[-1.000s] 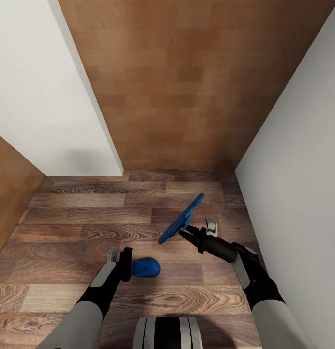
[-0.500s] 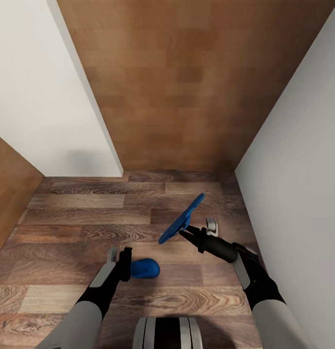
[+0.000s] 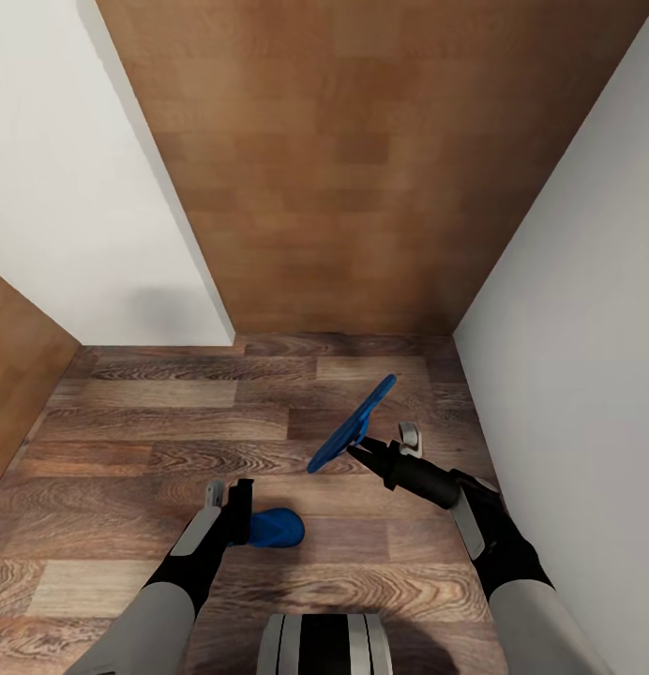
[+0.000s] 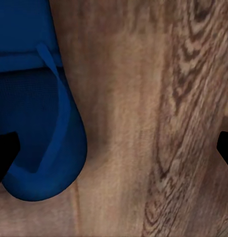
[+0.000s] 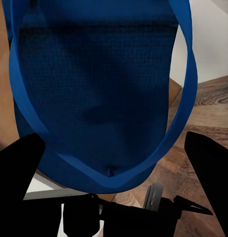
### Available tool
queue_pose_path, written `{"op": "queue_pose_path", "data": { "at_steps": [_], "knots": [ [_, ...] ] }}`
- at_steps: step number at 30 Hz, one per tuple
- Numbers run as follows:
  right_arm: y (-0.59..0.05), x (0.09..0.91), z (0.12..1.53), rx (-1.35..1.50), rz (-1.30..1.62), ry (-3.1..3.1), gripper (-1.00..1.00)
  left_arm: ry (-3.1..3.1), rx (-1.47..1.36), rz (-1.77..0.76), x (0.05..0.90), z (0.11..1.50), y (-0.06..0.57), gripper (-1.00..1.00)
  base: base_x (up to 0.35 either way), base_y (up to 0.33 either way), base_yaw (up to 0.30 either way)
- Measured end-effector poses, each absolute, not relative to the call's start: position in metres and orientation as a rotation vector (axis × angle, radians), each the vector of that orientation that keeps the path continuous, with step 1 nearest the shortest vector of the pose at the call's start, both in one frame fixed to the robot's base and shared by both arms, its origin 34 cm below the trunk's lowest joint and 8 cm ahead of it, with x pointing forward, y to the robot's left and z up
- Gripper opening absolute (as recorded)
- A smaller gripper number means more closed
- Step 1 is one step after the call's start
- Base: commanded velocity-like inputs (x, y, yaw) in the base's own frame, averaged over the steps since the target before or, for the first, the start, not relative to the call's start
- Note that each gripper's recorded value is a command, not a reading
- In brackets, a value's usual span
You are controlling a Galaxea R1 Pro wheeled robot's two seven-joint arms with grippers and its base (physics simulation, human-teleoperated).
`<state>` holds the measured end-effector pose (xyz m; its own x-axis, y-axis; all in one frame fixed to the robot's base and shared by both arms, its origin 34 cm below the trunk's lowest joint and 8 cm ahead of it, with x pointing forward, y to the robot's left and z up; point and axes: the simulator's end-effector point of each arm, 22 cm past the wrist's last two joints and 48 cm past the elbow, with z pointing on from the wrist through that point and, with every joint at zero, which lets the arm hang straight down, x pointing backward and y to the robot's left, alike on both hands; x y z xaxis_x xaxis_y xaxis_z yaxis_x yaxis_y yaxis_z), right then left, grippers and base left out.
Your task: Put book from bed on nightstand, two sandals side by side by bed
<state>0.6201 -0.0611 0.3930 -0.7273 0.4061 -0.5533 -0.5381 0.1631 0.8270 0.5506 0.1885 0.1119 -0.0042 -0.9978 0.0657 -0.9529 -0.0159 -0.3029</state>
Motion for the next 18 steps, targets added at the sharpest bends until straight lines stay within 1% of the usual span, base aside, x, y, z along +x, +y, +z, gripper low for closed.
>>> {"op": "queue_pose_path", "data": {
  "at_steps": [18],
  "knots": [
    [-0.061, 0.618, 0.382, -0.108, 1.665, 1.736, -1.00, 2.085, -2.102, -0.372, 0.543, 0.102, 0.190, 1.00, 0.001, 0.000, 0.000]
  ]
}}
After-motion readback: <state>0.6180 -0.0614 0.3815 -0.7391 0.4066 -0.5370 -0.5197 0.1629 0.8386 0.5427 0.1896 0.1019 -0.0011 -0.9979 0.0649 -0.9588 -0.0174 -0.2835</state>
